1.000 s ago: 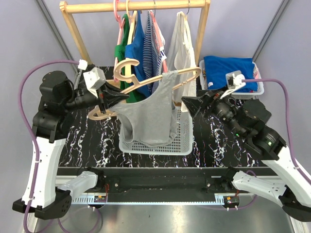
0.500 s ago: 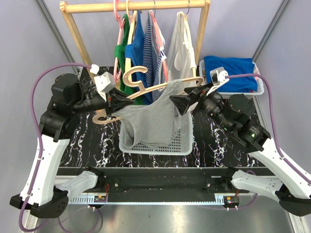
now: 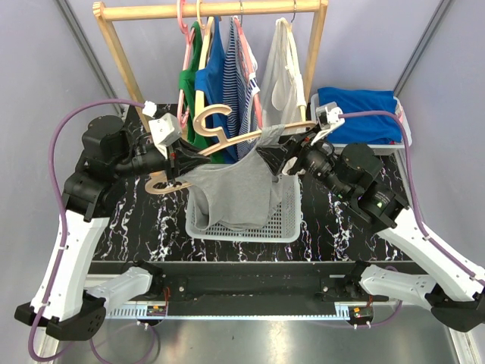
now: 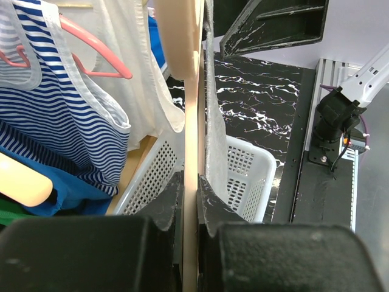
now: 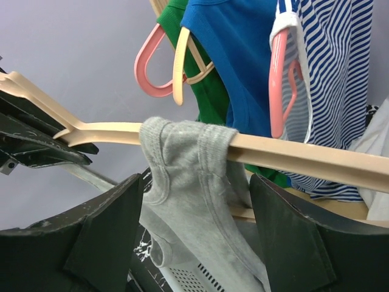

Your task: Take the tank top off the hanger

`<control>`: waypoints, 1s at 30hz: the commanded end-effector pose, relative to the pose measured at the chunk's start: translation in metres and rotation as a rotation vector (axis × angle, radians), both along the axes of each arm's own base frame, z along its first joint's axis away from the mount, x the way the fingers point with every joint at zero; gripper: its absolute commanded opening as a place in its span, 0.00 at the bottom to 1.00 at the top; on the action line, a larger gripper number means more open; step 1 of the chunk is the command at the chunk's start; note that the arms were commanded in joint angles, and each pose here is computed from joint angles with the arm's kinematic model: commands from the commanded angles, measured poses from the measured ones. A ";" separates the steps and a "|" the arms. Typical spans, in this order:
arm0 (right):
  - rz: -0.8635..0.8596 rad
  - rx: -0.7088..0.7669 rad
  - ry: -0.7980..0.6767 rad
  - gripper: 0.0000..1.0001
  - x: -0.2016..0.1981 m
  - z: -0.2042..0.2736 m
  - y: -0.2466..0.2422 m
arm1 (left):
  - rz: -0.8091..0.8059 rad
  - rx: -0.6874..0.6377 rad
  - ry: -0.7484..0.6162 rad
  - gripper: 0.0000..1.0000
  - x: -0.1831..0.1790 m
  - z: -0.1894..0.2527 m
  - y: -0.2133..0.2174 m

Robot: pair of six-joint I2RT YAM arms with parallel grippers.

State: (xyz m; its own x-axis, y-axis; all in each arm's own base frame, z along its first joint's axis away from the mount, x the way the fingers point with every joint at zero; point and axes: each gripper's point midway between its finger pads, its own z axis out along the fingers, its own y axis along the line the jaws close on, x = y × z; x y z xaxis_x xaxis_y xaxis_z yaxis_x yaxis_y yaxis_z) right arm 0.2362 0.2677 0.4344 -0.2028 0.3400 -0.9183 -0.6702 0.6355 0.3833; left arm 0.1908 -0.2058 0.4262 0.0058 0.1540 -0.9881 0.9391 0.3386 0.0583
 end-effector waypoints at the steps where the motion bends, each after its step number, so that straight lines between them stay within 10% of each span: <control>1: 0.048 0.080 -0.037 0.77 -0.008 0.022 0.007 | 0.002 -0.021 -0.086 0.07 -0.002 0.015 0.000; 8: 0.052 0.094 -0.021 0.72 -0.005 0.018 0.011 | 0.003 -0.029 -0.083 0.07 0.000 0.015 0.000; 21: -0.004 0.115 -0.005 0.27 -0.003 0.014 -0.001 | 0.023 -0.029 -0.097 0.07 -0.002 0.015 0.003; 30: -0.207 0.188 -0.071 0.21 -0.018 0.046 -0.074 | 0.029 -0.015 -0.090 0.07 -0.004 0.003 0.005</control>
State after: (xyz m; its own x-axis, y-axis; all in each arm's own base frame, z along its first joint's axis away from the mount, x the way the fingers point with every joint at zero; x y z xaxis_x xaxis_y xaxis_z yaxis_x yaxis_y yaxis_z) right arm 0.2233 0.2329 0.4554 -0.1560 0.4717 -0.8678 -0.6242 0.6339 0.4567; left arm 0.1847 -0.2009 0.4166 0.0151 0.1608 -0.9869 0.9309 0.3580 0.0726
